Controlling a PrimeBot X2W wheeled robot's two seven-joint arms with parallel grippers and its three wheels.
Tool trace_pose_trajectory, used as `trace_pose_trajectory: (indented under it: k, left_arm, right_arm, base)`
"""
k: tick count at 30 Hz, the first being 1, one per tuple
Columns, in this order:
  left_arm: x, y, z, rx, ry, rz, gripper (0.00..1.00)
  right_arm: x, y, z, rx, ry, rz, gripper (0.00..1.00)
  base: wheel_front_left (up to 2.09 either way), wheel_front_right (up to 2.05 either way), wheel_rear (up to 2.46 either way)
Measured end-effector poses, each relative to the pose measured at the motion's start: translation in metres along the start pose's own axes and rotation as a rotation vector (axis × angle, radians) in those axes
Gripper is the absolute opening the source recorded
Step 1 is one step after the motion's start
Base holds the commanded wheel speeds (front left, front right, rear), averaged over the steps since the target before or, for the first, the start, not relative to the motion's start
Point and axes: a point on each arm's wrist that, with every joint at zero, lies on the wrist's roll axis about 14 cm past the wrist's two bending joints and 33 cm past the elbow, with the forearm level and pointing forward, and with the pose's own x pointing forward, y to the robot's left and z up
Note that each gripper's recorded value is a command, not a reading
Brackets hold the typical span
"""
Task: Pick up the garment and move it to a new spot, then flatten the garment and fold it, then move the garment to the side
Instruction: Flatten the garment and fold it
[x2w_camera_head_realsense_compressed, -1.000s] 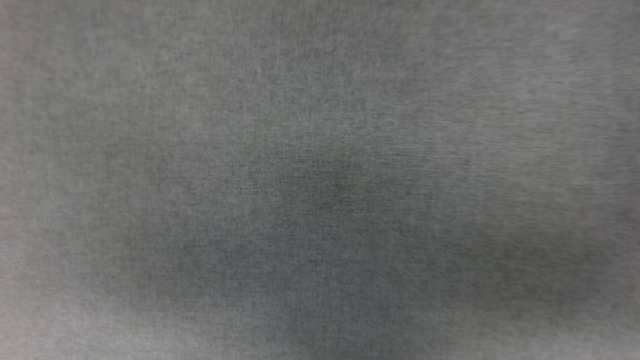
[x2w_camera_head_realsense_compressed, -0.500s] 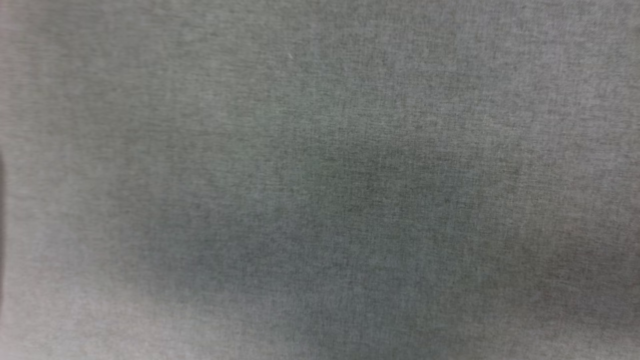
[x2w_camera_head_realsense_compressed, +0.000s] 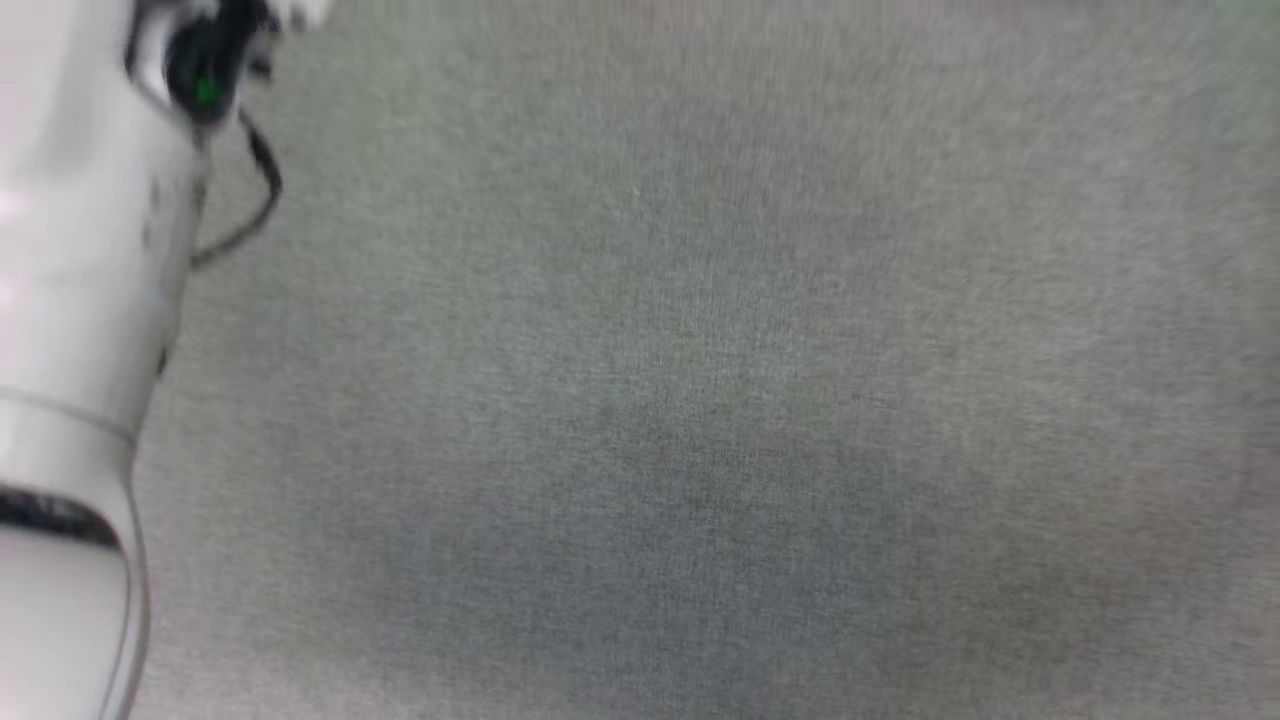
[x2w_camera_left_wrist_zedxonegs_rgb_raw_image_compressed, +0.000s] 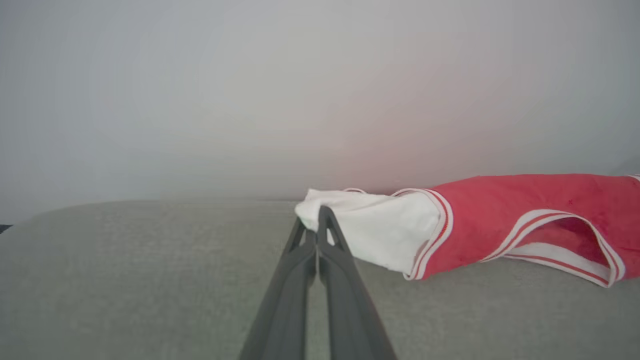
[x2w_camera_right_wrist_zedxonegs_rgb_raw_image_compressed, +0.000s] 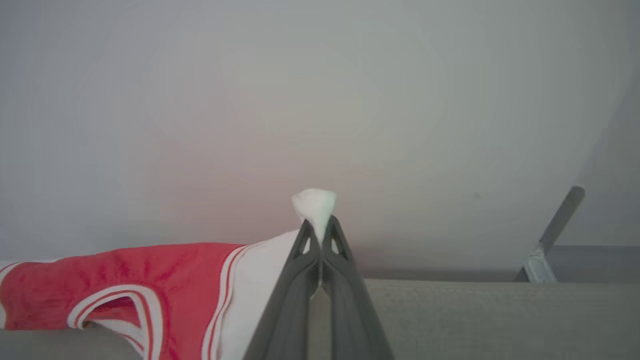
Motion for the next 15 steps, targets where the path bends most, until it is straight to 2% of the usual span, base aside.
trace_pose_trajectory:
  k: [9, 15]
  left_arm:
    - [-0.083, 0.017, -0.027, -0.072, 0.058, 0.01, 0.0]
    - [-0.136, 0.009, -0.056, -0.102, 0.106, -0.023, 0.0]
  right_arm:
    - [-0.091, -0.003, -0.018, 0.004, 0.187, 0.018, 0.0]
    - [-0.157, -0.004, -0.042, 0.033, 0.283, 0.026, 0.0]
  base:
    - [0.0, 0.0, 0.0]
    - [0.0, 0.0, 0.0]
